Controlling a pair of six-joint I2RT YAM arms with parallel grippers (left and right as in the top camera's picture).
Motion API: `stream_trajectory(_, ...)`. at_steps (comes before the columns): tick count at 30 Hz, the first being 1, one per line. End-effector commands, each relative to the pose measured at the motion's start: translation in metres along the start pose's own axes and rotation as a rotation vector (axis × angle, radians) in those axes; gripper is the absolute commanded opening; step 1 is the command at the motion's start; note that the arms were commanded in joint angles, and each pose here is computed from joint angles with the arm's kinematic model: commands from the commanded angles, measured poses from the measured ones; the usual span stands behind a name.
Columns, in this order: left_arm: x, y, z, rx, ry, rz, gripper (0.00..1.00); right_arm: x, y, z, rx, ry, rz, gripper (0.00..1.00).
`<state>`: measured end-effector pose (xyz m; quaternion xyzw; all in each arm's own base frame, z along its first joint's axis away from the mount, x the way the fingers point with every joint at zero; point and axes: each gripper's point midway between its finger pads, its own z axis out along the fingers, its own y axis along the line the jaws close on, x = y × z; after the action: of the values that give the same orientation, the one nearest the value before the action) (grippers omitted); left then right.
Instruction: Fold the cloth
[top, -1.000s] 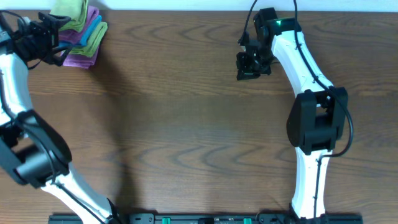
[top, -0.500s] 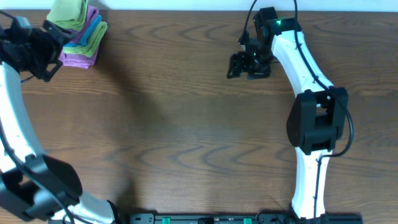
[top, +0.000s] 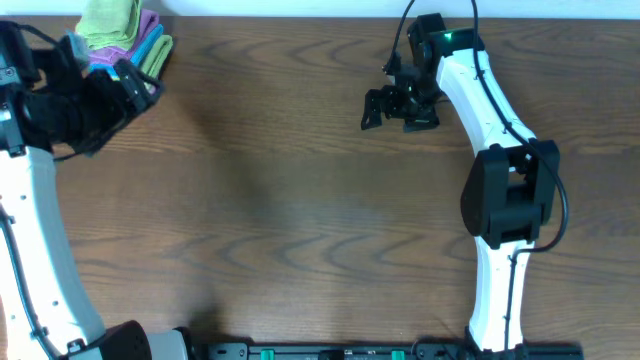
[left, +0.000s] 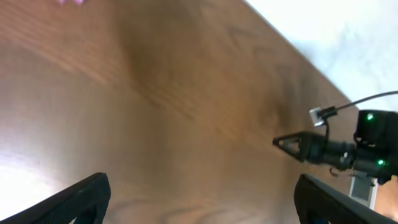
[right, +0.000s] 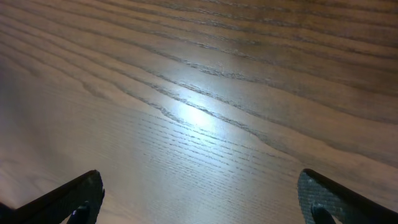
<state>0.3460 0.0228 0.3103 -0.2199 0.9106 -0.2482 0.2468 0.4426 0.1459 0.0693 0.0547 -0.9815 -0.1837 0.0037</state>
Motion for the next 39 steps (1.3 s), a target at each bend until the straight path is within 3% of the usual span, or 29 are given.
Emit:
stream_trajectory(1, 0.001, 0.002, 0.000, -0.015, 0.004, 0.020, 0.96, -0.004, 0.012, -0.014, -0.010, -0.037, -0.028, 0.99)
stream_trajectory(17, 0.001, 0.002, 0.000, -0.016, 0.004, 0.020, 0.96, -0.004, 0.012, -0.014, -0.010, -0.037, -0.028, 0.99)
stream_trajectory(24, -0.015, 0.033, -0.006, -0.205, -0.083, 0.034, 0.95, -0.004, 0.012, -0.014, -0.010, -0.037, -0.028, 0.99)
stream_trajectory(26, -0.027, 0.023, -0.011, -0.200, -0.149, 0.109, 0.96, -0.004, 0.012, -0.014, -0.010, -0.037, -0.028, 0.99)
stream_trajectory(29, -0.040, -0.010, -0.021, -0.199, -0.260, 0.380, 0.95, -0.004, 0.012, -0.014, -0.010, -0.037, -0.028, 0.99)
stream_trajectory(31, -0.046, -0.024, -0.030, -0.257, -0.343, 0.477, 0.95, -0.004, 0.012, -0.014, -0.010, -0.037, -0.028, 0.99)
stream_trajectory(35, -0.046, -0.029, -0.040, -0.363, -0.431, 0.525, 0.95, -0.004, 0.012, -0.014, -0.010, -0.037, -0.028, 0.99)
stream_trajectory(39, -0.044, -0.027, -0.028, -0.335, -0.510, 0.542, 0.96, -0.004, 0.012, -0.014, -0.010, -0.037, -0.028, 0.99)
